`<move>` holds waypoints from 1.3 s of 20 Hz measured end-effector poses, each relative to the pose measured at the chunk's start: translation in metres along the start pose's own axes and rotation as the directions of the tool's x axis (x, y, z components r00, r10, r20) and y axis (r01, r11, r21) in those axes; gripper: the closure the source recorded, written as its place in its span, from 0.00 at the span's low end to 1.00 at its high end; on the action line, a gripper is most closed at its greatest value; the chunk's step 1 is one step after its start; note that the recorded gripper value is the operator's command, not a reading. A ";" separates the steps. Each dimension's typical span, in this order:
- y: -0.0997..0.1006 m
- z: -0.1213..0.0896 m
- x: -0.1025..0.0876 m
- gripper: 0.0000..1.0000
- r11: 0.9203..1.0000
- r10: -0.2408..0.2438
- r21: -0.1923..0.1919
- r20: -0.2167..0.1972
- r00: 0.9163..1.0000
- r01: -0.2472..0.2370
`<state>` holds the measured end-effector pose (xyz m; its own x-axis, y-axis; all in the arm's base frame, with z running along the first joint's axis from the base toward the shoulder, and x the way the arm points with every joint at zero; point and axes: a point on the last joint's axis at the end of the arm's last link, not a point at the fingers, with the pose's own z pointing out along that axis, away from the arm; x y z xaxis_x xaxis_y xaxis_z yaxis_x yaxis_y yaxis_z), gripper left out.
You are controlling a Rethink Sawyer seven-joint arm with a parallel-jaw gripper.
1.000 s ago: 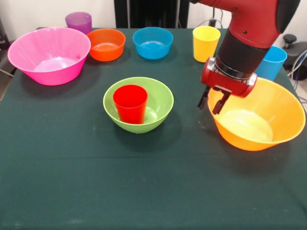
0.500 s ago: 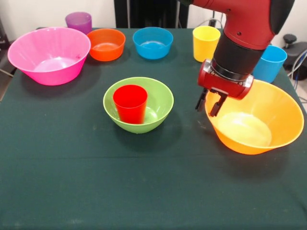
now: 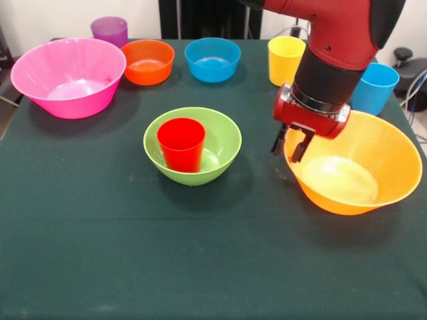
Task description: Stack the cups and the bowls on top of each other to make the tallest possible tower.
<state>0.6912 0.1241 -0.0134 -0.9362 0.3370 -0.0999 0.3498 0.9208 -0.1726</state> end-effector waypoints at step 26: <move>-0.010 -0.082 0.023 1.00 0.985 0.075 -0.148 -0.059 0.995 -0.083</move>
<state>0.6633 0.1386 0.0661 -0.9076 0.4163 -0.0544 0.4177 0.9084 -0.0163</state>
